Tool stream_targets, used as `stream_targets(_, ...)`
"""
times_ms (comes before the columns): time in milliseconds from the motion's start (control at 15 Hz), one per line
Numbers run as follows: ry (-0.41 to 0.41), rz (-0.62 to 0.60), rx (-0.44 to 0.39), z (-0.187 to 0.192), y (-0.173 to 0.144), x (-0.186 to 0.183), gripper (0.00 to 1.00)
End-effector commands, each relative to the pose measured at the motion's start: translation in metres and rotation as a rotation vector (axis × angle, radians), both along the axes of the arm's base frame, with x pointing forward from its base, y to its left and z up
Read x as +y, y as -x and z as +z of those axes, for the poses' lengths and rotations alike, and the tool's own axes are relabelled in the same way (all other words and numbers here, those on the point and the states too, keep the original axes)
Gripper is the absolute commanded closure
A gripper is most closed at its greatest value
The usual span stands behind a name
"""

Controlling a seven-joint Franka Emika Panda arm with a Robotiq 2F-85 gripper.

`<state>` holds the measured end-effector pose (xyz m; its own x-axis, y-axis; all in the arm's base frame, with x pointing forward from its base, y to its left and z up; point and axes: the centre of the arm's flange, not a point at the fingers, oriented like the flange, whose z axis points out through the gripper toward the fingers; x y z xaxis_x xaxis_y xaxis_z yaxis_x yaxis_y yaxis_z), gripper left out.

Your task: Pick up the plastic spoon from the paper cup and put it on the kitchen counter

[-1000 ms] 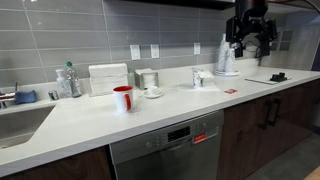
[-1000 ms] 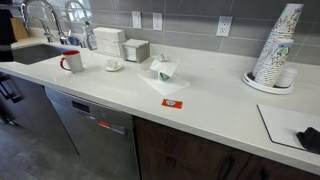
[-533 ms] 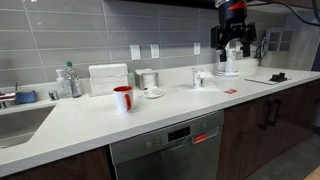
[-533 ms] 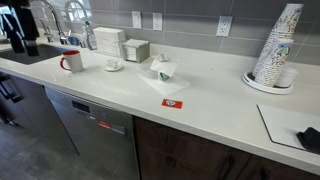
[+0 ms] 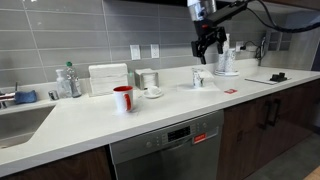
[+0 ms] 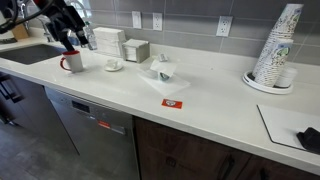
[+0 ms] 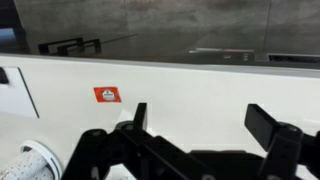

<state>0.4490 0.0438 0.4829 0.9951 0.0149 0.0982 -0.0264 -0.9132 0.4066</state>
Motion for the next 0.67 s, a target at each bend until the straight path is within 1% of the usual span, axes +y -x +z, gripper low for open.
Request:
stream_targets(0, 0.13, 0.007, -0.078, -0.011, -0.051, 0.012, 0.0)
stream_targets(333, 0.241, 0.028, -0.135, -0.028, -0.09, 0.02, 0.0)
stream_targets(400, 0.267, 0.034, -0.159, -0.031, -0.097, 0.021, 0.0)
stream_targets(600, 0.302, 0.026, -0.187, -0.041, -0.113, 0.022, 0.0)
